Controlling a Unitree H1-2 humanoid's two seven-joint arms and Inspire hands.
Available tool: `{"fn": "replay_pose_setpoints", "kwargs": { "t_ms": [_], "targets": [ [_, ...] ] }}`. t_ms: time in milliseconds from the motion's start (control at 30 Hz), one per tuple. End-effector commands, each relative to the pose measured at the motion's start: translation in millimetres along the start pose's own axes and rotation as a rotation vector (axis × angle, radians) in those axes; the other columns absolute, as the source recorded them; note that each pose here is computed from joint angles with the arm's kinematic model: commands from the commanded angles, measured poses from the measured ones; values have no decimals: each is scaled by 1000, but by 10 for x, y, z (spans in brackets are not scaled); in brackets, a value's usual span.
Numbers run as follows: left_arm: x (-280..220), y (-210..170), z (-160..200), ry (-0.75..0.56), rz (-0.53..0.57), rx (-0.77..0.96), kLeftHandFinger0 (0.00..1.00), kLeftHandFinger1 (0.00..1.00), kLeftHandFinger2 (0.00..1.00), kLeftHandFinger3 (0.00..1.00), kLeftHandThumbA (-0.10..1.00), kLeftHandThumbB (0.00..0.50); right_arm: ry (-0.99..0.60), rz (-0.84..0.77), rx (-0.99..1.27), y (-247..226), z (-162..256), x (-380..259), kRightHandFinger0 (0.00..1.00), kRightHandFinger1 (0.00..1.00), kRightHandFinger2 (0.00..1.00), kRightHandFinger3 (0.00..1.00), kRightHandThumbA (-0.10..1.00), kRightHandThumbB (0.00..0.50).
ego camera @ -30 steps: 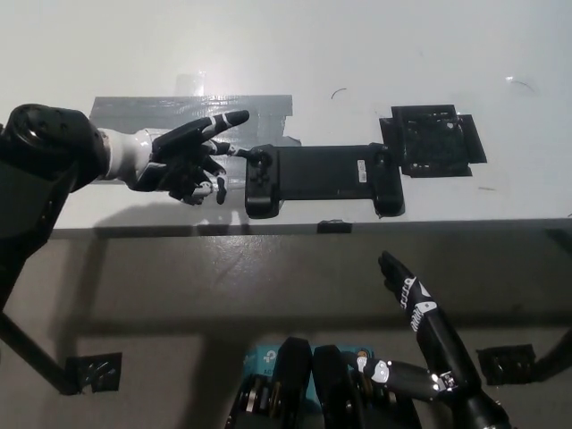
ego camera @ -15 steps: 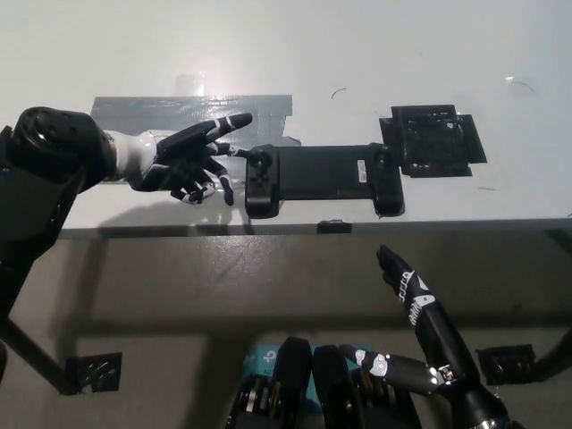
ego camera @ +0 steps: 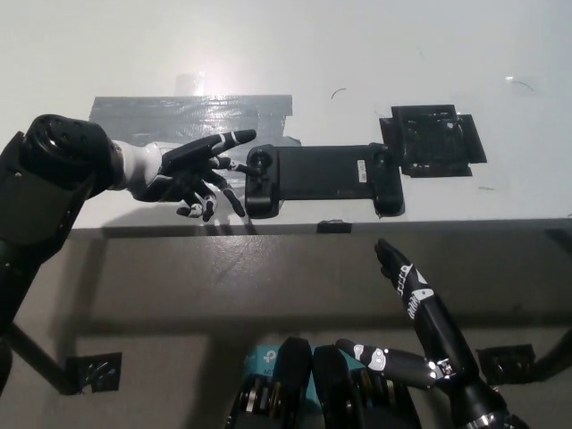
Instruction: A controller is being placed at the center of the desk near the left hand and the robot uses its left hand's index finger to press a button at the left area of the controller
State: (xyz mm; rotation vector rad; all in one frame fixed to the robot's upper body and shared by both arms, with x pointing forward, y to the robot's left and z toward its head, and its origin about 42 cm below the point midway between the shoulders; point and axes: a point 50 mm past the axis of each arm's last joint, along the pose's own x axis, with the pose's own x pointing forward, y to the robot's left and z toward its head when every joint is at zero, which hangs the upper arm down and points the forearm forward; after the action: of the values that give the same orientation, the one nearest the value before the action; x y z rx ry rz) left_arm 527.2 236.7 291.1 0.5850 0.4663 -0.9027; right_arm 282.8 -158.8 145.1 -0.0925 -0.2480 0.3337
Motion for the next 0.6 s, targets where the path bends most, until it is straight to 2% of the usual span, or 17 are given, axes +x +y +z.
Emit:
{"fn": "replay_pose_setpoints", "kwargs": {
  "t_ms": [0, 33, 67, 200, 467, 567],
  "targets": [
    [-47, 59, 233, -15, -1, 25, 29, 228, 519, 1000, 1000, 463, -57, 15, -8, 40, 137, 77, 1000, 1000, 1000, 1000, 922, 251],
    [-47, 57, 230, -16, -2, 24, 2, 192, 491, 1000, 1000, 464, -56, 15, -8, 41, 137, 76, 1000, 1000, 1000, 1000, 923, 251],
    [-45, 55, 219, -12, 3, 26, 0, 184, 489, 1000, 1000, 462, -55, 15, -6, 42, 135, 74, 1000, 1000, 1000, 1000, 924, 252],
    [-37, 65, 195, -17, -7, 3, 0, 83, 378, 1000, 1000, 462, -57, 16, -3, 42, 136, 83, 1000, 1000, 1000, 1000, 920, 255],
    [-36, 59, 204, -21, -7, 6, 0, 1, 316, 1000, 1000, 458, -60, 16, -10, 42, 142, 95, 1000, 1000, 1000, 1000, 917, 254],
    [-37, 43, 226, -21, -6, 21, 0, 11, 326, 1000, 1000, 448, -57, 17, -13, 38, 141, 90, 1000, 1000, 1000, 1000, 925, 260]
  ]
}}
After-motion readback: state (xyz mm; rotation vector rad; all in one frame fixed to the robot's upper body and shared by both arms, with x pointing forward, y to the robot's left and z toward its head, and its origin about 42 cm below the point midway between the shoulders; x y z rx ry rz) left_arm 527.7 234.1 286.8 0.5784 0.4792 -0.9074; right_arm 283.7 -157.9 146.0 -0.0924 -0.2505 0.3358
